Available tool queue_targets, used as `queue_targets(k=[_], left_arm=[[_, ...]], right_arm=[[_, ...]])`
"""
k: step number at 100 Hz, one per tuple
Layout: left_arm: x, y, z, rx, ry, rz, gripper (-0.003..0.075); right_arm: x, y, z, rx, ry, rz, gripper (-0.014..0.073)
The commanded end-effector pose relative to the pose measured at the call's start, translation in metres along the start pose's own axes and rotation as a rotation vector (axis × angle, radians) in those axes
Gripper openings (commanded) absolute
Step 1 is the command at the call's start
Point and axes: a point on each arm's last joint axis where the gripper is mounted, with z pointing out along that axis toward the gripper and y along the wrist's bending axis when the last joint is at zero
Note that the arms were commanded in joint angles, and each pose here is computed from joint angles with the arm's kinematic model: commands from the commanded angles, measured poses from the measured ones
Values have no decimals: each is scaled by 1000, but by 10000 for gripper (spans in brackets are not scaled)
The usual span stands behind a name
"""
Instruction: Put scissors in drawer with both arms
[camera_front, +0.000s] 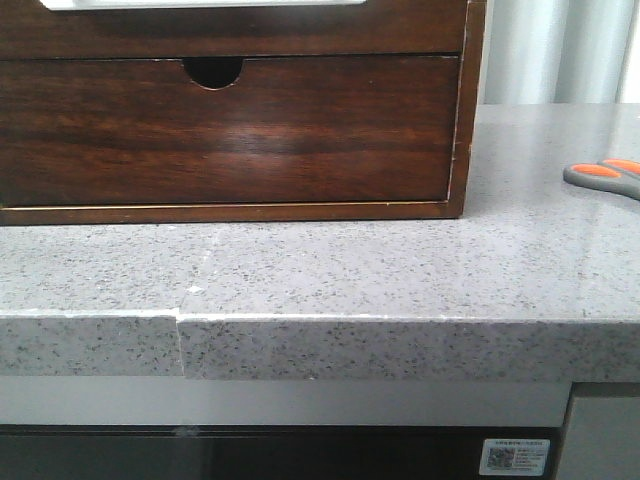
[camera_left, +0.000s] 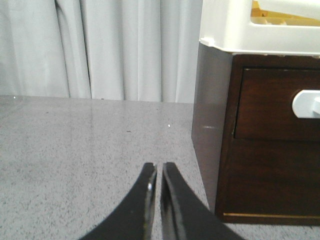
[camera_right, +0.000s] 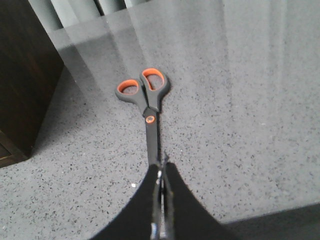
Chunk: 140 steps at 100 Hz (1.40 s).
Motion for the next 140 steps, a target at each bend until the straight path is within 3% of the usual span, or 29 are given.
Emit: queue_targets(k=[1,10,19,39,56,78,113,140], left_arm=[[-22,2,3,-16,-132,-13,146],[-27,3,6,-24,-180,-14,362],[-31,3,10,-33,-227,1,438],[-36,-9,24,76,-239,342,398],[-43,-34,40,294,-310,632,390],[-39,-67,76,538,-270,917,377],[-44,-108,128,727,-269,1103,377],[-48,-127,152,772,-277,1138,377]], right_arm=[[-16,3,-1,-15,-73,2,-61],[-12,2,1,-13,-65,3,-61],[-9,2,3,-11,-60,3,-61],[-9,1,3,-11,-70,3,-61],[-9,1,3,-12,-77,3,-61],[-9,1,3,-12,-77,3,-61],[-9,1,3,-12,-77,3,-61],[-9,1,3,-12,-77,3,-61]])
